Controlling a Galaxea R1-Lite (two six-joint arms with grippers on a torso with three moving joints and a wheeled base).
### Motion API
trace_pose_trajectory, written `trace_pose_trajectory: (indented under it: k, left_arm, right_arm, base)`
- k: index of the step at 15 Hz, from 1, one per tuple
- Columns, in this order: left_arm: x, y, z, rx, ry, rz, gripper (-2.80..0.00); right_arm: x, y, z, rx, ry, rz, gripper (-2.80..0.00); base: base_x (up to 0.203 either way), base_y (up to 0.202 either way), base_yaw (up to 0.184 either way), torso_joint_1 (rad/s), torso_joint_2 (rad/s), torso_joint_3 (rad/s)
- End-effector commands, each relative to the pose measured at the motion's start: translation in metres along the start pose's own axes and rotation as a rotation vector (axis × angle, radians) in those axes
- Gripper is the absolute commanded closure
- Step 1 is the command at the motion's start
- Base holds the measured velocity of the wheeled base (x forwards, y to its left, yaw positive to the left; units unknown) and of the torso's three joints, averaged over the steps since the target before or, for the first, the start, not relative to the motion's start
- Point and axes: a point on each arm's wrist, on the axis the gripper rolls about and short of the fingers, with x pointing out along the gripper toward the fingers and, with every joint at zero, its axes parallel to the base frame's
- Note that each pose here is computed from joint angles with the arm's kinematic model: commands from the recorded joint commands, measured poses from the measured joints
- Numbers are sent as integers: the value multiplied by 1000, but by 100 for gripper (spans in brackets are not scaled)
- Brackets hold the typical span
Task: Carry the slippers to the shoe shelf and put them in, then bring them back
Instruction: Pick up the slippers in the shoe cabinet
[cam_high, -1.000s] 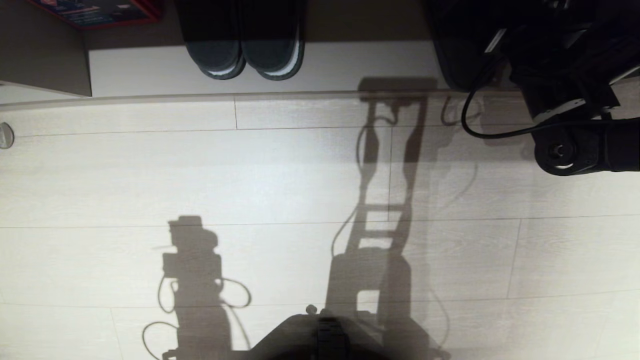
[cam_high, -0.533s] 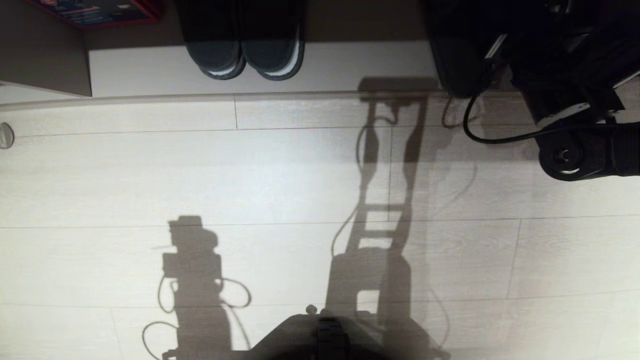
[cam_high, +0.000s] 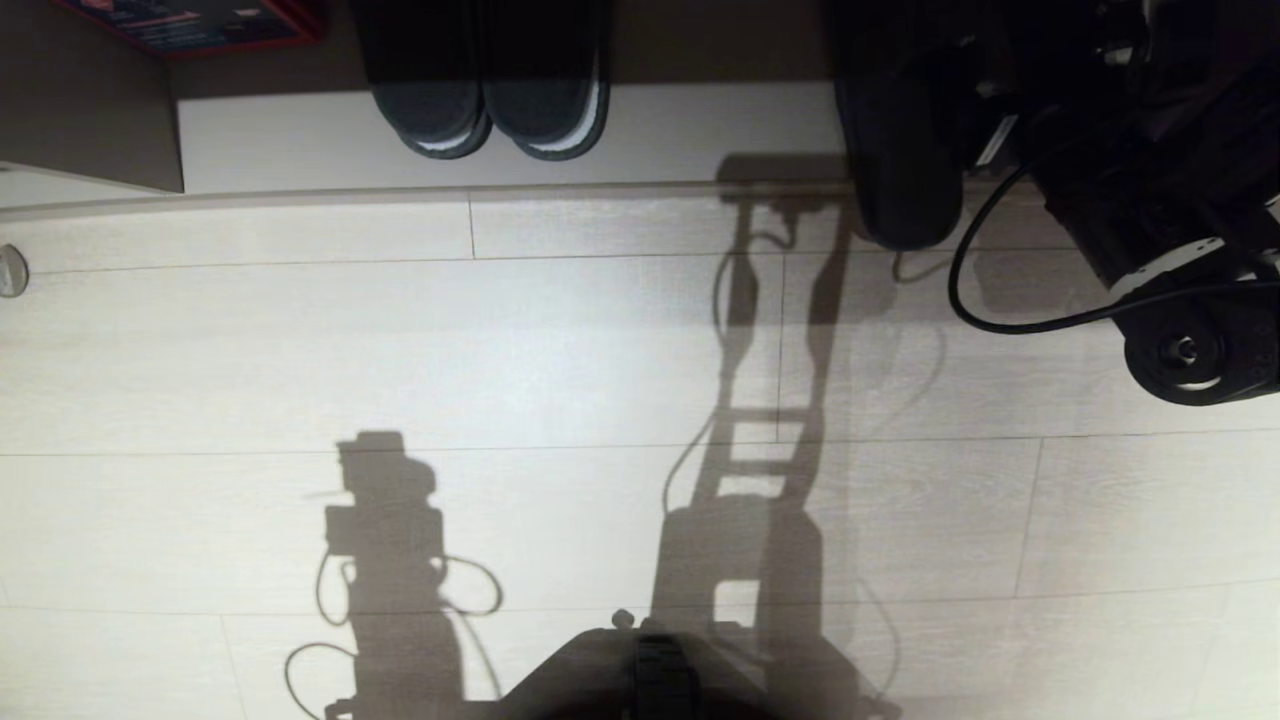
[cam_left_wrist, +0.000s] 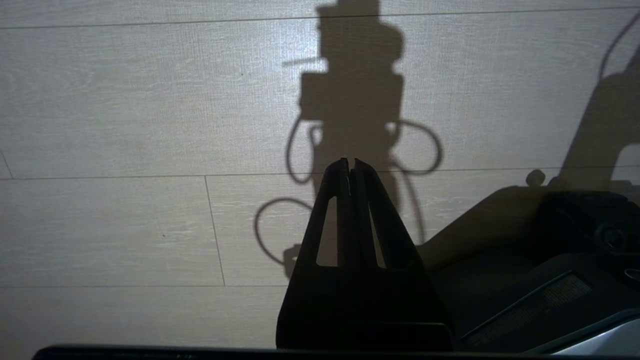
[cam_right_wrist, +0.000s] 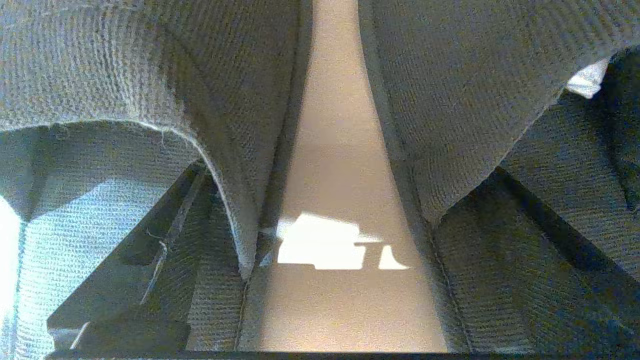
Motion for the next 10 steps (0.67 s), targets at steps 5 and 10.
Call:
trace_pose_trajectory:
  k: [5,10]
  left_arm:
    - [0,0,0,0,0,0,0]
    - [0,0,0,0,0,0,0]
  right_arm:
    - [14,-6,24,0,-109,-28,-280]
    - [20,-5,21,0,-87,-24,-280]
  base:
    - [0,0,0,0,0,0]
    - [0,0,0,0,0,0]
